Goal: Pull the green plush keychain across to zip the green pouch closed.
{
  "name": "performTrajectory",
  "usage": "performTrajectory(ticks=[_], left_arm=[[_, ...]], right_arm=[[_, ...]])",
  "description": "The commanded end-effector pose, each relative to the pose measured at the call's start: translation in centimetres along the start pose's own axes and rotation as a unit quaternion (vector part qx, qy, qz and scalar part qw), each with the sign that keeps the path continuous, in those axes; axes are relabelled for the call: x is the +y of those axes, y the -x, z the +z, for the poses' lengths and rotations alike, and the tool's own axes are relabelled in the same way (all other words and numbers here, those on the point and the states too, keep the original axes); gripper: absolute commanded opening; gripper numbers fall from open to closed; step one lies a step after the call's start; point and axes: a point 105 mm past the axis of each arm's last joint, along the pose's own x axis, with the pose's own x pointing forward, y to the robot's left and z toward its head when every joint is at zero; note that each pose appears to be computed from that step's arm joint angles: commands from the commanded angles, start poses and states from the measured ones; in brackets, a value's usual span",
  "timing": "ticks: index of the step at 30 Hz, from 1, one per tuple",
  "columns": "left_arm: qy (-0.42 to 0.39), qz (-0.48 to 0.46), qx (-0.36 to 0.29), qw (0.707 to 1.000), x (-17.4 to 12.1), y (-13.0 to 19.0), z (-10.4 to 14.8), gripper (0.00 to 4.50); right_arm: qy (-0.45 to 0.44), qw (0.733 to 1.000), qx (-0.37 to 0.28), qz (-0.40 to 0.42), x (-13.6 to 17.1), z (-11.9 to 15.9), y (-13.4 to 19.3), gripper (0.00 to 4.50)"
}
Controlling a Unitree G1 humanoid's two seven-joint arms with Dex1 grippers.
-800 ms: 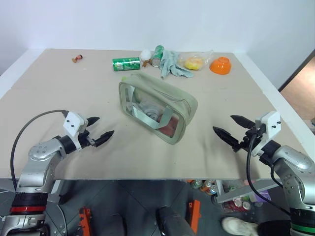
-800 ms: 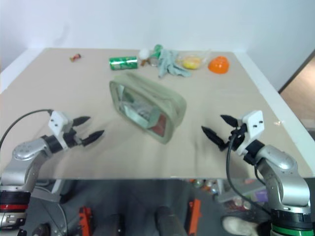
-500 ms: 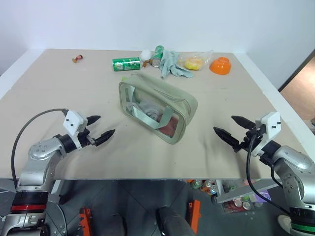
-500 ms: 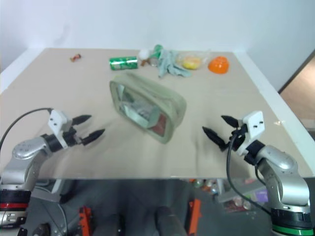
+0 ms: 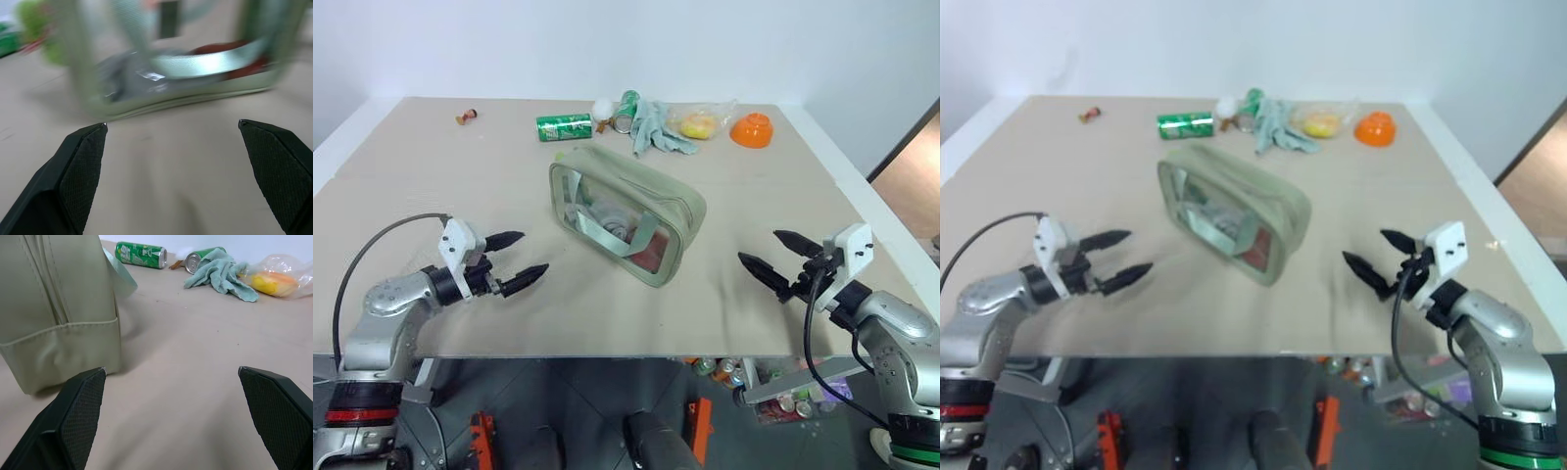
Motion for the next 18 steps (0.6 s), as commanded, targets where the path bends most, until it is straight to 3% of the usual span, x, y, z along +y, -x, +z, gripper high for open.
performTrajectory(ticks=[1, 5, 9, 18], left_arm=[[-0.021, -0.061, -0.018, 0.998, -1.5, -0.6, 2.7, 4.45], [-0.023, -0.11, -0.005, 0.994, -2.5, -1.1, 3.0, 4.45], [-0.032, -0.144, -0.002, 0.989, -3.1, -2.1, 3.2, 4.45], [-0.044, -0.143, -0.003, 0.989, -2.8, -2.8, 3.3, 4.45]], right_arm=[[0.036, 0.995, -0.08, 0.038, 2.4, 6.9, 0.2, 4.5], [0.014, 0.988, -0.11, 0.103, 6.9, 10.1, -0.7, 4.5], [0.007, 0.987, -0.093, 0.129, 10.4, 9.9, -2.4, 4.5], [0.001, 0.995, -0.042, 0.091, 10.8, 6.8, -5.3, 4.5]])
